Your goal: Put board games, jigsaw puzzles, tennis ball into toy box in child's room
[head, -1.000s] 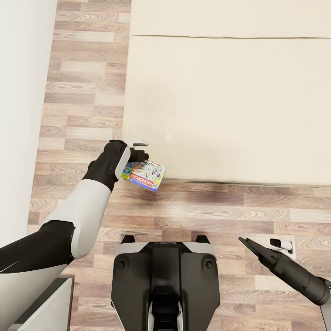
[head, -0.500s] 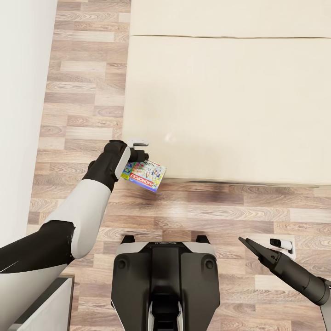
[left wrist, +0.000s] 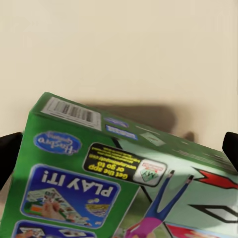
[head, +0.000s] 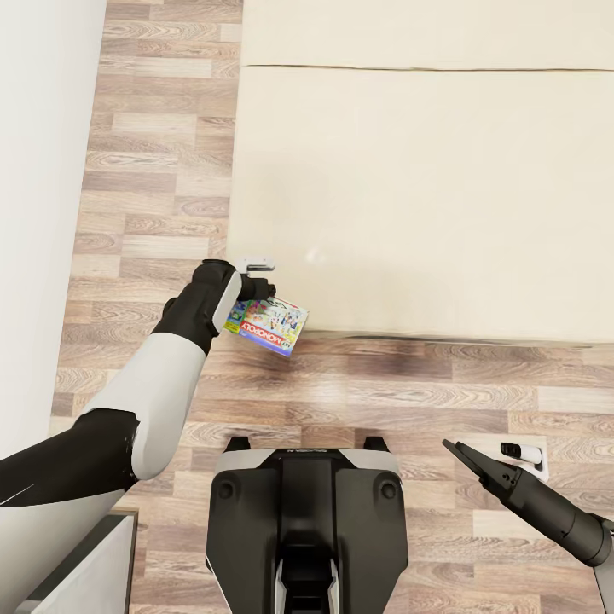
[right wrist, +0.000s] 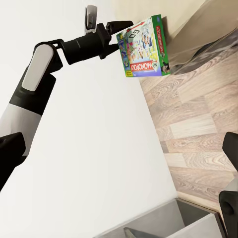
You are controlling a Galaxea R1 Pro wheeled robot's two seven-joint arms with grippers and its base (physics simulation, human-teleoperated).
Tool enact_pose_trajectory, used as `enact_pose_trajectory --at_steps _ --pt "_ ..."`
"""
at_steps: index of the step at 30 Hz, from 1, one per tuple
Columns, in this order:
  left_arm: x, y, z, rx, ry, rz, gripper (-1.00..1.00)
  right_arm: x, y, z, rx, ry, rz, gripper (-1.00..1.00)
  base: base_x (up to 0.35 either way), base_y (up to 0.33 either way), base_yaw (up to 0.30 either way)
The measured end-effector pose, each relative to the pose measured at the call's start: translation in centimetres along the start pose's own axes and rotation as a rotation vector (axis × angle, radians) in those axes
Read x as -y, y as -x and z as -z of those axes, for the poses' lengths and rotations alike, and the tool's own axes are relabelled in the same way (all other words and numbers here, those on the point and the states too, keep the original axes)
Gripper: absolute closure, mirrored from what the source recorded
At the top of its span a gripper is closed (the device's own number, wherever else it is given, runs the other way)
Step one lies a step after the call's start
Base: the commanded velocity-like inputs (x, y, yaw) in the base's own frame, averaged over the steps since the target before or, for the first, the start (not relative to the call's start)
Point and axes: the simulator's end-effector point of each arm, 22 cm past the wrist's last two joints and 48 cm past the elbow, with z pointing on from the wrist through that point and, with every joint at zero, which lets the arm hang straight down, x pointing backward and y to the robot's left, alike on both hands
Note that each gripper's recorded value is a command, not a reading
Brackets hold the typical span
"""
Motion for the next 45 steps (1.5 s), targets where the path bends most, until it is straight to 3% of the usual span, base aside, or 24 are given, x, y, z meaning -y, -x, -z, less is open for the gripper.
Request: enact_pose_trajectory --at_steps 16,23,29,37,38,45 --pt "-1.9 3.2 1.8 0.070 0.016 0.022 -1.00 0.0 0.0 0.0 0.000 0.000 0.000 -1.00 0.000 0.000 0.000" --pt "-4.9 4.2 3.2 0.075 0.047 0.037 -1.00 0.0 0.0 0.0 0.000 -0.001 0.001 -1.00 0.000 0.000 0.000" --pt "-8.3 4.3 4.1 0.063 0.065 0.092 -1.00 0.0 0.1 0.1 0.001 -0.001 0.001 -1.00 0.000 0.000 0.000" --pt "-14.2 3.7 5.0 0.055 0.046 0.238 -1.00 0.1 0.1 0.1 0.001 -0.002 -0.001 -1.00 0.000 0.000 0.000" --pt "-14.2 3.7 5.0 0.055 0.044 0.239 -1.00 0.1 0.1 0.1 0.001 -0.002 -0.001 -1.00 0.000 0.000 0.000" --pt "-20.7 3.4 6.7 0.075 0.036 0.307 -1.00 0.2 0.2 0.3 0.006 -0.006 0.001 -1.00 0.000 0.000 0.000"
